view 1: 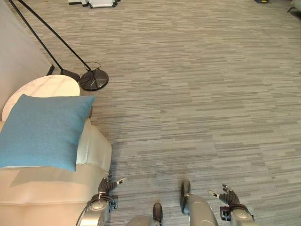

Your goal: Pick up all the scattered cushions and arrange them neatly on the sofa.

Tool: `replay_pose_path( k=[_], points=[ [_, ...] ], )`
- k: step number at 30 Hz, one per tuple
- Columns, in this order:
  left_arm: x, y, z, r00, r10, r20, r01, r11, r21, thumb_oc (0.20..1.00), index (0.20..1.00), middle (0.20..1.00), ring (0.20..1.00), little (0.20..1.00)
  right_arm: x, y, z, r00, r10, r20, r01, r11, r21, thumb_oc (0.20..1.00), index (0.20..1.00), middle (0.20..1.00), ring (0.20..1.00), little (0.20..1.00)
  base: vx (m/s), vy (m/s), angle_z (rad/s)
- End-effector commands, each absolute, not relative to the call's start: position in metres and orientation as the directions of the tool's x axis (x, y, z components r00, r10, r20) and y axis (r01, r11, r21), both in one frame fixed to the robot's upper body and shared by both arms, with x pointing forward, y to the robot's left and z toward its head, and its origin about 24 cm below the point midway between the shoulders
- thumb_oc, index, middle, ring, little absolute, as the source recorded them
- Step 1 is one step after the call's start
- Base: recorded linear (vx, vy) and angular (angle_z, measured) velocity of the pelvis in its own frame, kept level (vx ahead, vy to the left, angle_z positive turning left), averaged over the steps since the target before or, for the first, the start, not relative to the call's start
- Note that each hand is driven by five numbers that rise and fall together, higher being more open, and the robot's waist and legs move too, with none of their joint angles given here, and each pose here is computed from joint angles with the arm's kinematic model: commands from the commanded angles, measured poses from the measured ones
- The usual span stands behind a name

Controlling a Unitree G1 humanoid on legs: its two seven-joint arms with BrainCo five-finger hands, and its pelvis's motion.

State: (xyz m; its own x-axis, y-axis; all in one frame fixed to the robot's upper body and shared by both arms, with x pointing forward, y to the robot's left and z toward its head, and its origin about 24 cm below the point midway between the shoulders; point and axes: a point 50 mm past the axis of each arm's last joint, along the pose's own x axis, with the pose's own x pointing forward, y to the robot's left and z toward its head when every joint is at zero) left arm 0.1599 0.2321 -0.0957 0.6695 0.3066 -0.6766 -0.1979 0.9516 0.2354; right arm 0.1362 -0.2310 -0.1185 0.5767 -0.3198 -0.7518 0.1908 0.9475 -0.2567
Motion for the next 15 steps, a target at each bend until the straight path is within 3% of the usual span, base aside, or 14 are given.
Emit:
replay_pose_path(
  k=[1,8,15],
  points=[
    [0.173,0.238,-0.077,0.757,0.292,-0.584,-0.145,0.947,0.285,1.0,1.0,1.0,1.0,1.0,0.142,-0.249,-0.109,0.601,-0.375,-0.705,0.241,0.927,-0.288,1.0,1.0,1.0,1.0,1.0,0.36,-0.145,0.69],
    [0.167,0.23,-0.087,0.729,0.266,-0.631,-0.154,0.962,0.227,1.0,1.0,1.0,1.0,1.0,0.139,-0.255,-0.111,0.595,-0.374,-0.712,0.246,0.927,-0.281,1.0,1.0,1.0,1.0,1.0,0.38,-0.197,0.52],
    [0.17,0.228,-0.088,0.727,0.257,-0.636,-0.158,0.965,0.21,1.0,1.0,1.0,1.0,1.0,0.139,-0.268,-0.109,0.569,-0.413,-0.711,0.268,0.911,-0.314,1.0,1.0,1.0,1.0,1.0,0.19,-0.111,0.7]
  ],
)
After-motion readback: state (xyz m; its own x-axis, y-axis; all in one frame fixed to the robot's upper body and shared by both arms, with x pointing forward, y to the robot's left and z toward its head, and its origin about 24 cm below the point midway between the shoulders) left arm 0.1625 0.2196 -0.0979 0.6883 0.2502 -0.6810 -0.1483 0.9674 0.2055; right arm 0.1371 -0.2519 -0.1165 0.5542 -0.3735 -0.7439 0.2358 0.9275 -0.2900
